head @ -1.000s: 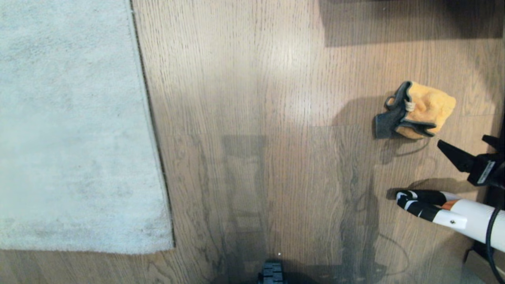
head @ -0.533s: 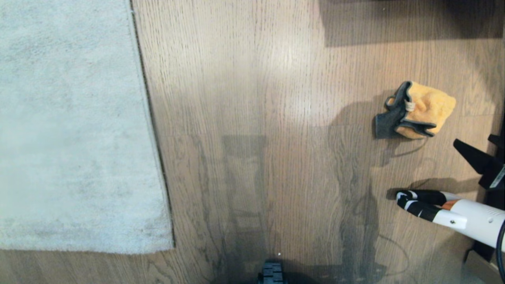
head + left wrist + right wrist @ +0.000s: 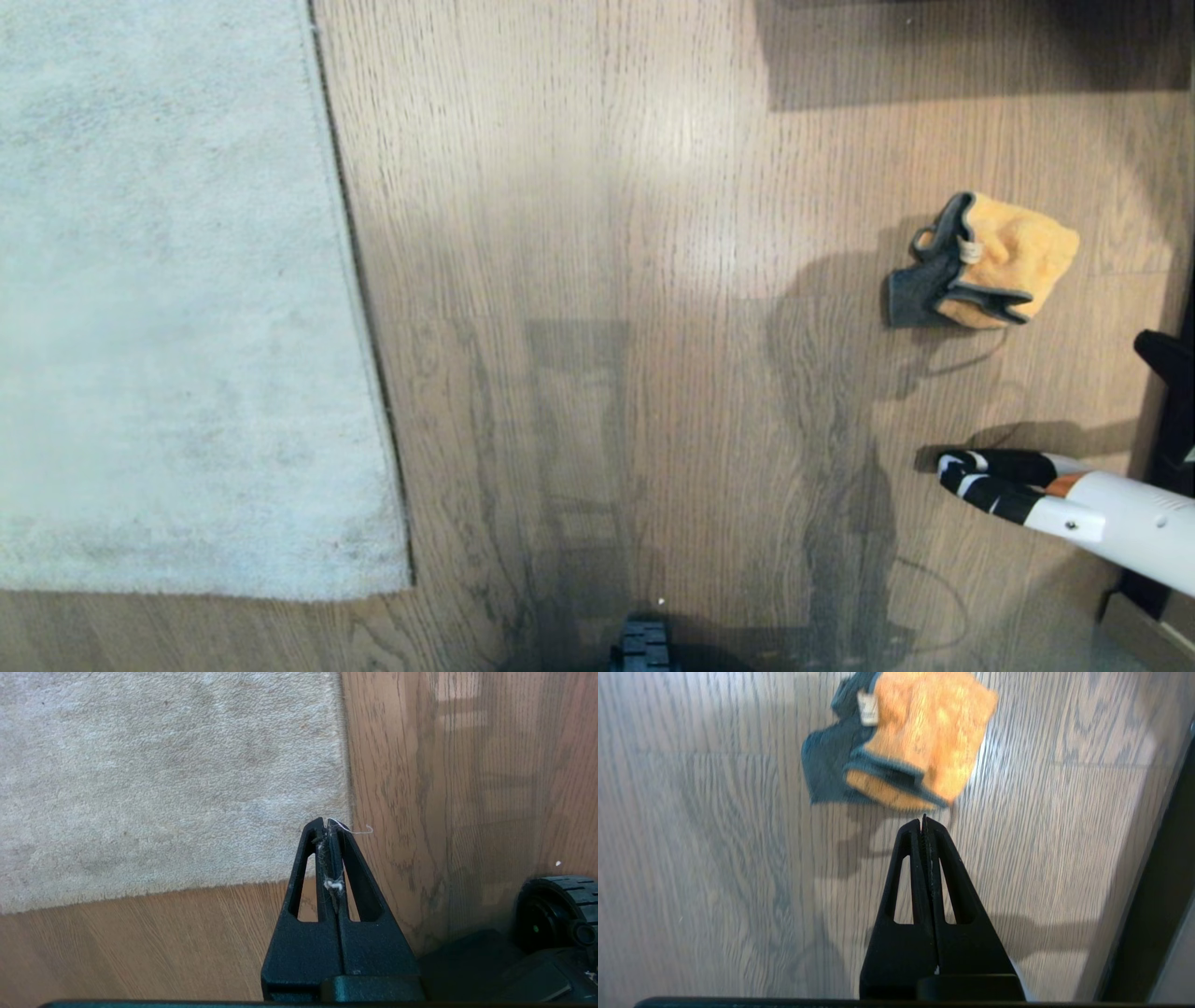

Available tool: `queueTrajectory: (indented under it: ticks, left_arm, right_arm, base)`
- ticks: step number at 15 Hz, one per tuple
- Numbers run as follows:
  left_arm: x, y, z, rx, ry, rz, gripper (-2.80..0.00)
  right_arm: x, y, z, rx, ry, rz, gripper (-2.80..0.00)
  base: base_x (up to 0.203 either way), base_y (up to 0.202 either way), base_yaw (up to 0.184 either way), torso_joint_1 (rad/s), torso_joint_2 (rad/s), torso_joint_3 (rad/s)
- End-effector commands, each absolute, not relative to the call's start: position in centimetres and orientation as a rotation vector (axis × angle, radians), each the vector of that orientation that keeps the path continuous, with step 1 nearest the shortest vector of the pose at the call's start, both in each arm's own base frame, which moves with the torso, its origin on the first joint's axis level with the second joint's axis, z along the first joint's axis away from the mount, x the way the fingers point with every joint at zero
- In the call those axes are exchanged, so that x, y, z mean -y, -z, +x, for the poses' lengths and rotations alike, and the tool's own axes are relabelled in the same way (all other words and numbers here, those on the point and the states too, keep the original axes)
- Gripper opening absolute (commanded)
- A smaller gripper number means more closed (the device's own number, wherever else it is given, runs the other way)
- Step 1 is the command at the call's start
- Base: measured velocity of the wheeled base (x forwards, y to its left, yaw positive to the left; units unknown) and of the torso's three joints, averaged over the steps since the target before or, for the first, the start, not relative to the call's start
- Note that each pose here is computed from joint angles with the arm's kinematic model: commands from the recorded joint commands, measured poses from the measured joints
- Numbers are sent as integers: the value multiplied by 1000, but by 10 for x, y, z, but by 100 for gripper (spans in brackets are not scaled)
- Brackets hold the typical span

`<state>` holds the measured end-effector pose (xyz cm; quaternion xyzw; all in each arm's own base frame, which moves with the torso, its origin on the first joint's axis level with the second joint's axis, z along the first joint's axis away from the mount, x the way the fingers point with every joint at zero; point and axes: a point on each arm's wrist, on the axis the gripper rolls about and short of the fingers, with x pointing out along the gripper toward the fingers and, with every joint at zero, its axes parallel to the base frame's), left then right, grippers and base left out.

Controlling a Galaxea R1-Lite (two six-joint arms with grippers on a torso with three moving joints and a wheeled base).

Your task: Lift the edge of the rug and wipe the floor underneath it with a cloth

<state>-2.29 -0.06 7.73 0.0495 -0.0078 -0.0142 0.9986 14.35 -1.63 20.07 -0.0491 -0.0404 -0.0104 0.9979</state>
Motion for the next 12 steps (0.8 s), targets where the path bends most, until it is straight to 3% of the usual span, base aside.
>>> queueTrajectory:
  ticks: [1, 6, 12]
  left_arm:
    - [1, -77, -23, 17, 29, 100, -280]
    - [1, -77, -23, 17, 29, 100, -280]
    - [1, -77, -23, 17, 28, 100, -280]
  right_arm:
    - [14, -204, 126, 115, 20, -102, -280]
    - [6, -193, 78, 141, 1, -96, -280]
    - [-1, -137, 24, 130, -65, -52, -280]
  base:
    - [0, 0, 0, 0, 0, 0]
    - [0, 0, 0, 0, 0, 0]
    - [0, 0, 0, 0, 0, 0]
